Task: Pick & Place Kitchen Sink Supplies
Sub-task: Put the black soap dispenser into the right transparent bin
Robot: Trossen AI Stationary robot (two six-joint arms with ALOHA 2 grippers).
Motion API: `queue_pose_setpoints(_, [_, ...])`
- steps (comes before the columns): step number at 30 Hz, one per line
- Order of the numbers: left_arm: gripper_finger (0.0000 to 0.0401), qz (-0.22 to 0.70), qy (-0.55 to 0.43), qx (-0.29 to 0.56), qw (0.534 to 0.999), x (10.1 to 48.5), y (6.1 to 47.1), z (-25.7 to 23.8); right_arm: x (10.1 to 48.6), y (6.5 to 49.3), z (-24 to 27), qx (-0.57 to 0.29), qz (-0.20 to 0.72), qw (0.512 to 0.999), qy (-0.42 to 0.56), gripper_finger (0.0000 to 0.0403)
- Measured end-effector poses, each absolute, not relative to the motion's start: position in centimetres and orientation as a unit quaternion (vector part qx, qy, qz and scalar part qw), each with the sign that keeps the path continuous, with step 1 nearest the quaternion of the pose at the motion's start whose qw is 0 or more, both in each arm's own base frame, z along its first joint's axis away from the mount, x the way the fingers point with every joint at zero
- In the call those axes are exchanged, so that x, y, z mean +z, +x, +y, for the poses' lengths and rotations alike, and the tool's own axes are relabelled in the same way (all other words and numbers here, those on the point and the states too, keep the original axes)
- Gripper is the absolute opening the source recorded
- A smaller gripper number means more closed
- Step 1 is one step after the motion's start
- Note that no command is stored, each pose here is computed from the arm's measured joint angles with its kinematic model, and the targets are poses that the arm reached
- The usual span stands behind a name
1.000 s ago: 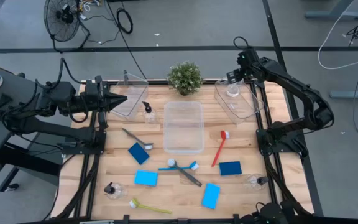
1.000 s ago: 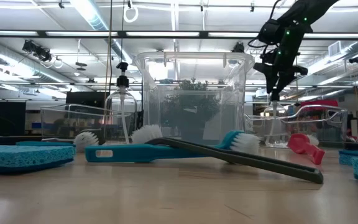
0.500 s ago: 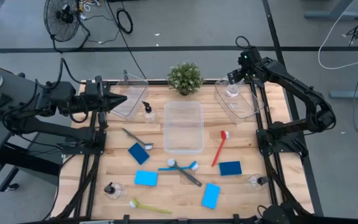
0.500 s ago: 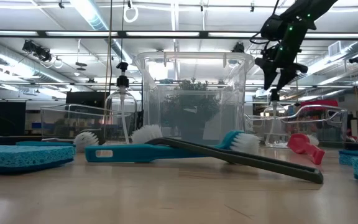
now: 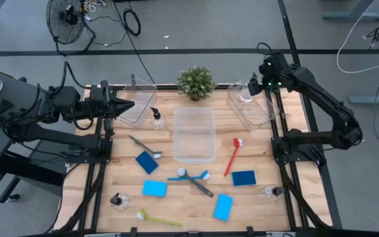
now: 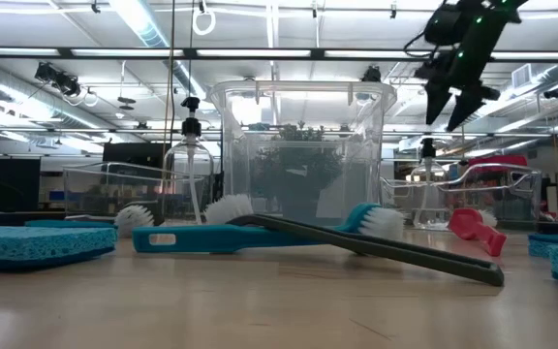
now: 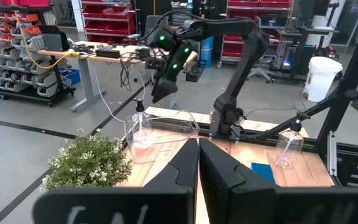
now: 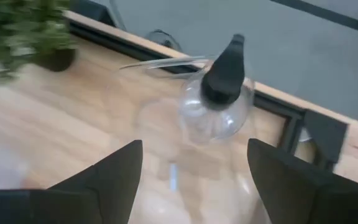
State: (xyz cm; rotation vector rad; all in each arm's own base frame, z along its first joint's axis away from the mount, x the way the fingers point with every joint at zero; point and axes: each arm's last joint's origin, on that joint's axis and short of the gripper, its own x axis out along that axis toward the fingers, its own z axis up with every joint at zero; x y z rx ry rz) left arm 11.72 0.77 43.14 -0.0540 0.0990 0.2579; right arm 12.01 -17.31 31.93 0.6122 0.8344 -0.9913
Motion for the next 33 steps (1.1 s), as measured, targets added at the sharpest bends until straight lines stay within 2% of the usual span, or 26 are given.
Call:
queue_pose_setpoints(5, [0.0016,0.049,-0.027,0.129,0.99,43.1,11.7,0.8,32.9,11.5,-15.1,-0.39,0.375,0.787,0.297,0.0286])
queue_pose_setpoints(12, [0.0016,0.049,-0.026,0.129,0.99,43.1,11.7,0.8,32.8,12.1,-12.4,-0.311,0.428,0.798,0.288,0.0286])
queue_pose_setpoints(26, [0.0016,0.05,-0.026,0.129,0.99,43.1,11.7,0.8,33.0,14.6,-9.0,-0.108,0.451,0.856,0.23,0.0285])
queue_pose_setpoints(33, [0.0016,0.05,-0.026,0.129,0.99,43.1,11.7,0.8,33.5,15.0,-6.3,-0.041,0.451,0.871,0.19,0.0285])
